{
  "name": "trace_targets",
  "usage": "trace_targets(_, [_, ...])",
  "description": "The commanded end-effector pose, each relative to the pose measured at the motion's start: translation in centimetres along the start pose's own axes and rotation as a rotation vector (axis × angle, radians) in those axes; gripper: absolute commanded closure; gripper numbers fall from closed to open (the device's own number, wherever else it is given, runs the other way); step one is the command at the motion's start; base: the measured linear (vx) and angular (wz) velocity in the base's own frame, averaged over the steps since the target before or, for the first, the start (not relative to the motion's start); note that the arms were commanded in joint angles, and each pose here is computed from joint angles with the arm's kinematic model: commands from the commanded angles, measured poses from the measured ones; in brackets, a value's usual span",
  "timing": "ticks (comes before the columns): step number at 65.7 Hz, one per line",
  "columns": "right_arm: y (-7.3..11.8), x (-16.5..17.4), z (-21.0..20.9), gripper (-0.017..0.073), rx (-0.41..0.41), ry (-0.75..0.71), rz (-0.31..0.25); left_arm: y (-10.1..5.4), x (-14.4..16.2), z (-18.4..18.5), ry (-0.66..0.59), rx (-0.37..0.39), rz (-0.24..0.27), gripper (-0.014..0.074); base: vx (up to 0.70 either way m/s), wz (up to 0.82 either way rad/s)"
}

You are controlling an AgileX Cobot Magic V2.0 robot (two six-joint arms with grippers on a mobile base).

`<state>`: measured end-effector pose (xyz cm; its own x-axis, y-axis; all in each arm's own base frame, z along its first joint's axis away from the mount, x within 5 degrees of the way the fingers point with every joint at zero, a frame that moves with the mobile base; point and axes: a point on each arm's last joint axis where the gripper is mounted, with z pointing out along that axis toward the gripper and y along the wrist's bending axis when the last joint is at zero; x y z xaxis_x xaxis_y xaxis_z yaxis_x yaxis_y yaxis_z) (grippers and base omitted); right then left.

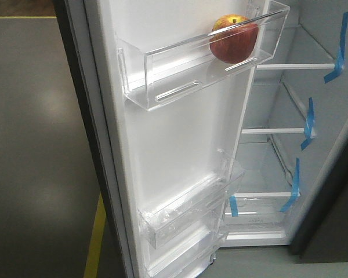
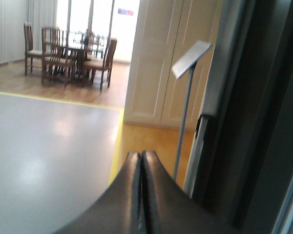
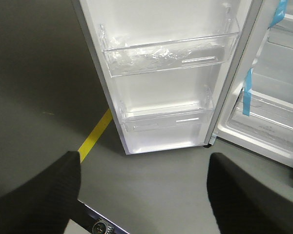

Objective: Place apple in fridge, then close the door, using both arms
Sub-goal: 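Reach the left gripper around the outside edge of the refrigerator door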

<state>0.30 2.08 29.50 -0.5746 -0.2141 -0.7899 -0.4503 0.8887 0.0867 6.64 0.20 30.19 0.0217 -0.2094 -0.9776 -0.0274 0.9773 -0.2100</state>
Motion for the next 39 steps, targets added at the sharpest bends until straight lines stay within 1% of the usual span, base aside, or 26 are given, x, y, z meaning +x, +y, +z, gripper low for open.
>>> trace_targets(1, [0.0,-1.0,-0.3,0.0045,0.007,-0.063,-0.004,-0.7,-3.1,1.5,0.039,0.0,0.085,0.0599,0.0,0.0])
trace_targets(6, [0.0,-1.0,-0.3,0.0045,0.007,-0.063,-0.004,-1.0,-4.4,2.8,0.114,-0.009,0.128,0.0599,0.0,0.0])
trace_targets(14, [0.0,-1.0,-0.3,0.0045,0.007,-0.063,-0.004,-1.3,-5.7,5.2,0.263,-0.024,0.152,0.0599,0.0,0.0])
trace_targets(20, [0.0,-1.0,-0.3,0.0045,0.007,-0.063,-0.004,-1.4,-6.1,7.2,0.378,-0.037,0.153,0.0599,0.0,0.0])
trace_targets(29, [0.0,-1.0,-0.3,0.0045,0.007,-0.063,-0.004,-1.5,-6.3,10.2,0.514,-0.053,0.153,0.0599,0.0,0.0])
trace_targets(39, [0.0,-1.0,-0.3,0.0045,0.007,-0.063,-0.004,-1.5,-6.1,13.4,0.633,-0.065,0.155,0.0599,0.0,0.0])
